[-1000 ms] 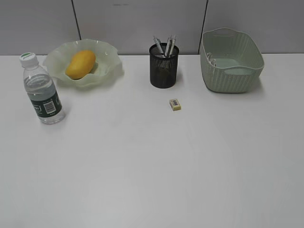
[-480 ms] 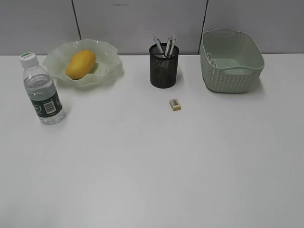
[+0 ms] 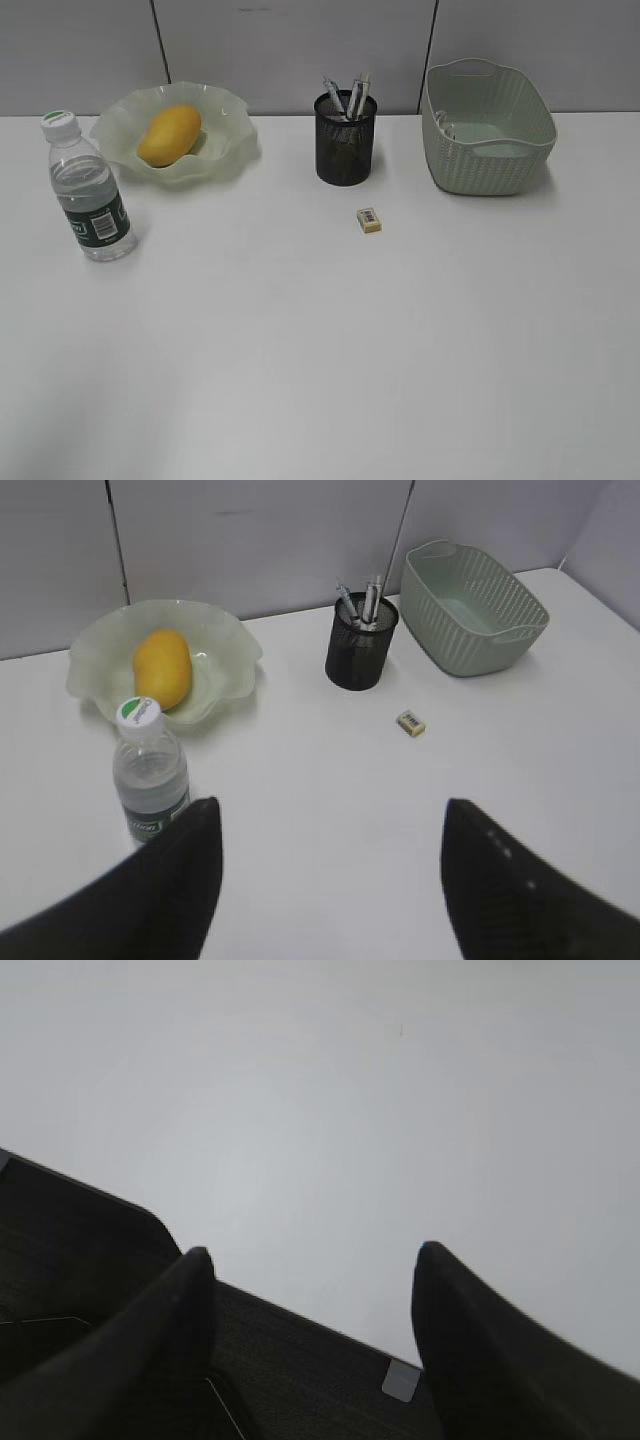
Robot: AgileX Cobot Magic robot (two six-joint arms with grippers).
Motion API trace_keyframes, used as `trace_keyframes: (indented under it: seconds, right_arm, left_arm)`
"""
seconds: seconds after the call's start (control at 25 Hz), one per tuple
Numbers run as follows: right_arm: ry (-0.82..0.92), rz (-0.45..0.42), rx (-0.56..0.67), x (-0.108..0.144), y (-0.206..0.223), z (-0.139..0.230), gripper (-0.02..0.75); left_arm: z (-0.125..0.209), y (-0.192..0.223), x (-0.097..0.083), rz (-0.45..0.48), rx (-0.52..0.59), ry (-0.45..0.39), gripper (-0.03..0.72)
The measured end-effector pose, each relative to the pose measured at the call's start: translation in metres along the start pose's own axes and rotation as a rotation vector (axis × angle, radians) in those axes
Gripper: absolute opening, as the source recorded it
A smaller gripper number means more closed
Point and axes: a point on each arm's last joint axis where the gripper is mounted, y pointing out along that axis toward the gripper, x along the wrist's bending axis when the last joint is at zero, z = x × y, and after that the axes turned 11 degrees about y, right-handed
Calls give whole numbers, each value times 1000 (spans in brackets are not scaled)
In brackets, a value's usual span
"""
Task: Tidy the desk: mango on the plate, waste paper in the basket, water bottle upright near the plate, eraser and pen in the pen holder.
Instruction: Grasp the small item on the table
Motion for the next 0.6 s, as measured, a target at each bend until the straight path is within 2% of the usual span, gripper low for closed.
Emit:
trace_keyframes:
  seconds: [0.36,0.48,0.6]
  right_arm:
    - [0,0,1,0,0,0,490]
    - [0,0,1,0,0,0,490]
    - [1,-1,1,0,0,0,490]
  left_arm:
    - [-30,38,22,89,10,-125,505]
    - [-33,53,26,118,34,-137,505]
    - [-36,64,21,148,32,-103,505]
